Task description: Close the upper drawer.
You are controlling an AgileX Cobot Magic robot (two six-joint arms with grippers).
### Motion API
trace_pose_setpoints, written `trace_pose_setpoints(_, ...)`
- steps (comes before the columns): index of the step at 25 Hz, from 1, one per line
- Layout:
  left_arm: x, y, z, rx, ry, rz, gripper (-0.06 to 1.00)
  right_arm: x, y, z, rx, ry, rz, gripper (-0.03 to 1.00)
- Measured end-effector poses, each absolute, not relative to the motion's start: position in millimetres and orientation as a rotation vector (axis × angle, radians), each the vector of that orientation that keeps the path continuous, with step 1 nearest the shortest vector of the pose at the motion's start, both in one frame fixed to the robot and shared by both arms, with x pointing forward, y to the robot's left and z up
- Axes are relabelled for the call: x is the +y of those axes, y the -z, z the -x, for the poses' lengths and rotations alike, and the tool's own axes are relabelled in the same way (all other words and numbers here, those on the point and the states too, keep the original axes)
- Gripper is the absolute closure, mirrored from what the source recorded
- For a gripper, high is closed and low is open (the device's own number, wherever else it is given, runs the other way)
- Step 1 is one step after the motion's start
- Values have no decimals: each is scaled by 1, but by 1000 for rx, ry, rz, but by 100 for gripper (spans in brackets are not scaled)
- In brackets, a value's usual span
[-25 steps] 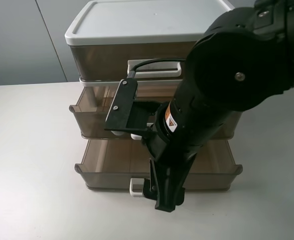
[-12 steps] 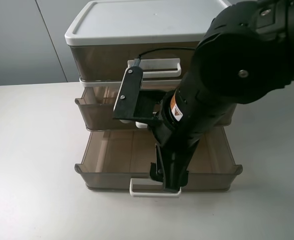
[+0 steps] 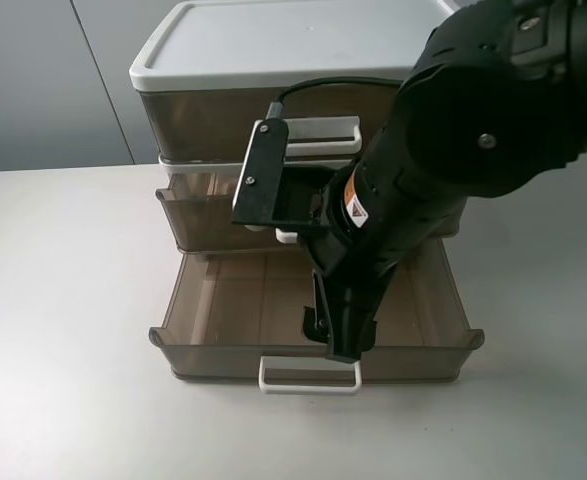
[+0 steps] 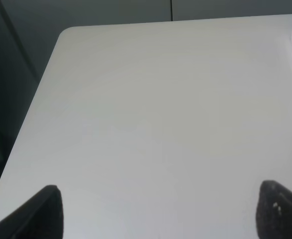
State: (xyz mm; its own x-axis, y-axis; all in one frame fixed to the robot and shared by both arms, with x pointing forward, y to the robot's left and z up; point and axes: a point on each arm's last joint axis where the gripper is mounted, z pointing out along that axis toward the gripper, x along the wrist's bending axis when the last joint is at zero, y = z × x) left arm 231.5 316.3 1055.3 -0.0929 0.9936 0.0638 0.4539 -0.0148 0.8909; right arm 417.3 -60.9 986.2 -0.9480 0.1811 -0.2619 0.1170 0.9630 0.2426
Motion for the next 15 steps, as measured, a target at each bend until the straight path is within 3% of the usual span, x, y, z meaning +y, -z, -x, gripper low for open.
trace_pose_setpoints(15,316,-1055,-231,1614,-1059,-1530,20,-53,-981,-445,2733,-320,-221,30)
